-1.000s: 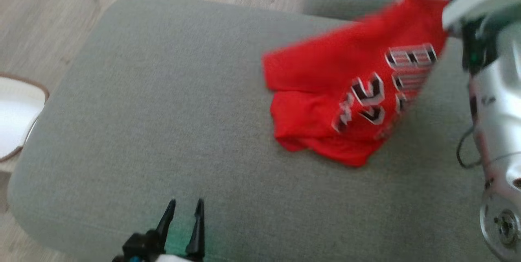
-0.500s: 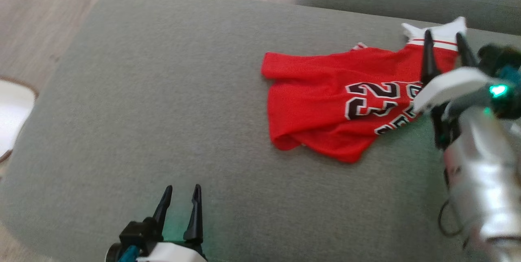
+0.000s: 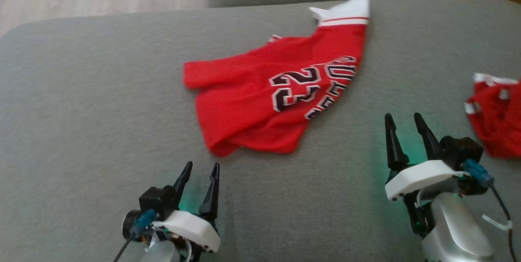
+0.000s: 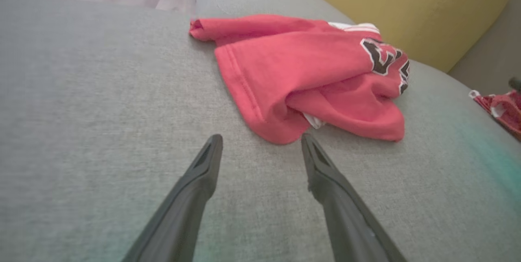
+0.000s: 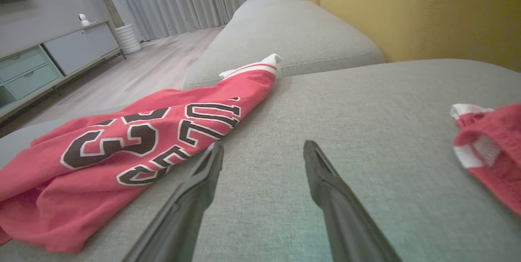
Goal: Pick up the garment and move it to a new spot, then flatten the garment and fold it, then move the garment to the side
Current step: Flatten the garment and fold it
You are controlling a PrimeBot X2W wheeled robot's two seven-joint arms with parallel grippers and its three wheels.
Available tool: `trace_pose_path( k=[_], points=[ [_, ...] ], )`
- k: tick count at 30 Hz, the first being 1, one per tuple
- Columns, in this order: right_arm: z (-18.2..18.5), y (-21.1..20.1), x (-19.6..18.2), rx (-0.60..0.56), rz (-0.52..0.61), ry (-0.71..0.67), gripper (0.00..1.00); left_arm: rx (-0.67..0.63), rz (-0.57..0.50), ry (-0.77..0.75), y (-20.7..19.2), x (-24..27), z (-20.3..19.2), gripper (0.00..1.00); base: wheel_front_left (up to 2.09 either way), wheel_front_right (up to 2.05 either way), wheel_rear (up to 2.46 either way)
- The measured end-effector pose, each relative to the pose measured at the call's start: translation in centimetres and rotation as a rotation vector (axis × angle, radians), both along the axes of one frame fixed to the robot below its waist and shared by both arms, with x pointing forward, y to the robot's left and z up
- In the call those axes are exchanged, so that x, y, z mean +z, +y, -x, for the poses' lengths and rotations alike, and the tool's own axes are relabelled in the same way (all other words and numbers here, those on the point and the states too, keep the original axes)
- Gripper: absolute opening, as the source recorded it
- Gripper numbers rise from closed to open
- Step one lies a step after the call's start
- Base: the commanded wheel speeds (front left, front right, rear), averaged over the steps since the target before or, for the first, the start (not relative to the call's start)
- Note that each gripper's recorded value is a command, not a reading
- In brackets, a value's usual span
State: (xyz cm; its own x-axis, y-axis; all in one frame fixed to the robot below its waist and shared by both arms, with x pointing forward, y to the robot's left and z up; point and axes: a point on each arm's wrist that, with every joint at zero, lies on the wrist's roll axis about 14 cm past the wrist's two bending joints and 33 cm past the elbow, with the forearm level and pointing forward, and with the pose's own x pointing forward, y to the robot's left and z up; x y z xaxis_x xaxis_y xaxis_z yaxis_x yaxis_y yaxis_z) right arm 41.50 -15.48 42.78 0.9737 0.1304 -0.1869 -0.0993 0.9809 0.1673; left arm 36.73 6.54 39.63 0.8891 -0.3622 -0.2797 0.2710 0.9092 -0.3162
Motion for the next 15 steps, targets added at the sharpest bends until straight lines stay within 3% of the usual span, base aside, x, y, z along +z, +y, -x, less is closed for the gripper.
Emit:
trace_pose_path(
  k=[7, 13, 14, 15],
  points=[
    [1.4, -3.5, 0.1, -0.102, -0.005, -0.005, 1.00, -0.078, -0.002, 0.079, -2.7, -2.3, -1.2, 1.00, 0.00, 0.00, 0.00],
    [1.9, -4.6, -0.7, -0.135, -0.001, 0.019, 1.00, -0.060, 0.007, 0.076, -3.0, -2.4, -3.2, 1.00, 0.00, 0.00, 0.00],
    [1.9, -4.6, -0.8, -0.138, -0.005, 0.021, 1.00, -0.057, 0.008, 0.074, -3.0, -2.3, -3.4, 0.80, 0.00, 0.00, 0.00],
    [1.9, -4.6, -0.8, -0.141, -0.012, 0.021, 1.00, -0.054, 0.009, 0.072, -2.9, -2.3, -3.5, 0.28, 0.00, 0.00, 0.00]
  ],
)
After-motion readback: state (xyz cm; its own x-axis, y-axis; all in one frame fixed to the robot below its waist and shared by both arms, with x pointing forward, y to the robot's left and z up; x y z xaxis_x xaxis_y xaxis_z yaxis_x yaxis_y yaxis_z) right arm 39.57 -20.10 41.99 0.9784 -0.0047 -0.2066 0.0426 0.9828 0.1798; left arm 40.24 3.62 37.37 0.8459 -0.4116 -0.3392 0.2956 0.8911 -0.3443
